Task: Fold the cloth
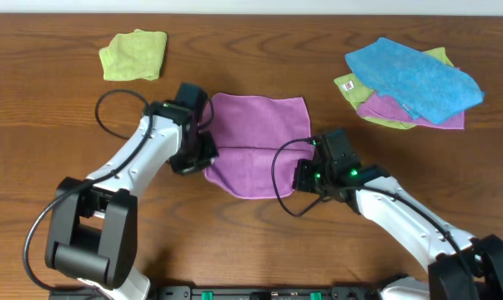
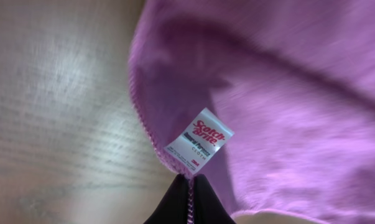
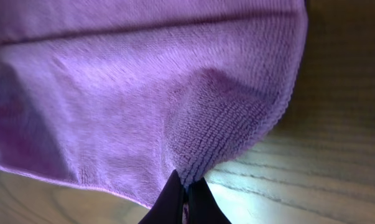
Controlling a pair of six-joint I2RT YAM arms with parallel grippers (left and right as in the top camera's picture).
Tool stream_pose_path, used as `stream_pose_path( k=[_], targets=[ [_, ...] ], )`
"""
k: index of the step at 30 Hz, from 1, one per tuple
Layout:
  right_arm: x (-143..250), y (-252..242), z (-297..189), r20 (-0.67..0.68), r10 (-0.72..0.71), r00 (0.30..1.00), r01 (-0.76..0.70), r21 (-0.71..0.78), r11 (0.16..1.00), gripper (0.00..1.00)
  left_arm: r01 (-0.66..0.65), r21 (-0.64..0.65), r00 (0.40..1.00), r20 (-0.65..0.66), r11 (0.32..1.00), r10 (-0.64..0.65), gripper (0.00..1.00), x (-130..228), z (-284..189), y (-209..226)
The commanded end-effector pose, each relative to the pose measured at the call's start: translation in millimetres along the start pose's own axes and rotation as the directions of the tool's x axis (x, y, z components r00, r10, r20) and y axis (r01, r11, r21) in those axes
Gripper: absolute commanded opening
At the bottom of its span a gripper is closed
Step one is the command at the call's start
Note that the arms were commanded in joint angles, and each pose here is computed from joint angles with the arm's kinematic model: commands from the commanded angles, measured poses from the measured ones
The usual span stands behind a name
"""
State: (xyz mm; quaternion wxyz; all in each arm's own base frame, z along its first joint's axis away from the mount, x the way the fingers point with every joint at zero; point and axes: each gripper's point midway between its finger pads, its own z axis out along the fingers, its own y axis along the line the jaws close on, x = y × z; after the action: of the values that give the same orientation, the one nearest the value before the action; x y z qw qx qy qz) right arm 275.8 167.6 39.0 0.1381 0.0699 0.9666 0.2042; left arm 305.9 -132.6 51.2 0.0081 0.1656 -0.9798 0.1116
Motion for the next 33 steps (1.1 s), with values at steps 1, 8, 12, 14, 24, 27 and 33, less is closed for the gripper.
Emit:
stream_pose_path(
  k=[1,8,12,14,24,27,33],
  targets=[
    [-26,19,-19,0.074,-0.031,0.997,0.034,-0.034,0.999,0.02,-0.017,0.023,0.996,0.090,1.000,0.015,0.06,-21,-26,-14],
    [-35,23,-30,0.083,-0.058,0.995,0.059,-0.007,0.998,0.02,-0.028,-0.023,0.992,0.119,0.999,0.031,0.06,-27,-40,-11],
    [-51,32,-45,0.125,-0.062,0.990,0.066,-0.025,0.998,0.02,-0.024,-0.011,0.991,0.132,1.000,0.025,0.06,-32,-46,-12],
    [-66,39,-59,0.161,-0.079,0.984,0.085,-0.031,0.996,0.02,-0.026,0.009,0.986,0.164,1.000,0.024,0.06,-41,-62,-17],
    [-107,64,-109,0.263,-0.133,0.956,0.144,-0.022,0.989,0.01,-0.085,0.016,0.950,0.302,0.996,0.076,0.06,-66,-132,-33],
    [-115,72,-119,0.287,-0.135,0.948,0.151,-0.033,0.988,0.02,-0.090,0.027,0.945,0.318,0.996,0.077,0.06,-69,-139,-37],
    [-147,96,-160,0.411,-0.191,0.891,0.219,-0.024,0.975,0.02,-0.122,0.037,0.910,0.404,0.992,0.097,0.06,-82,-171,-48]
  ],
)
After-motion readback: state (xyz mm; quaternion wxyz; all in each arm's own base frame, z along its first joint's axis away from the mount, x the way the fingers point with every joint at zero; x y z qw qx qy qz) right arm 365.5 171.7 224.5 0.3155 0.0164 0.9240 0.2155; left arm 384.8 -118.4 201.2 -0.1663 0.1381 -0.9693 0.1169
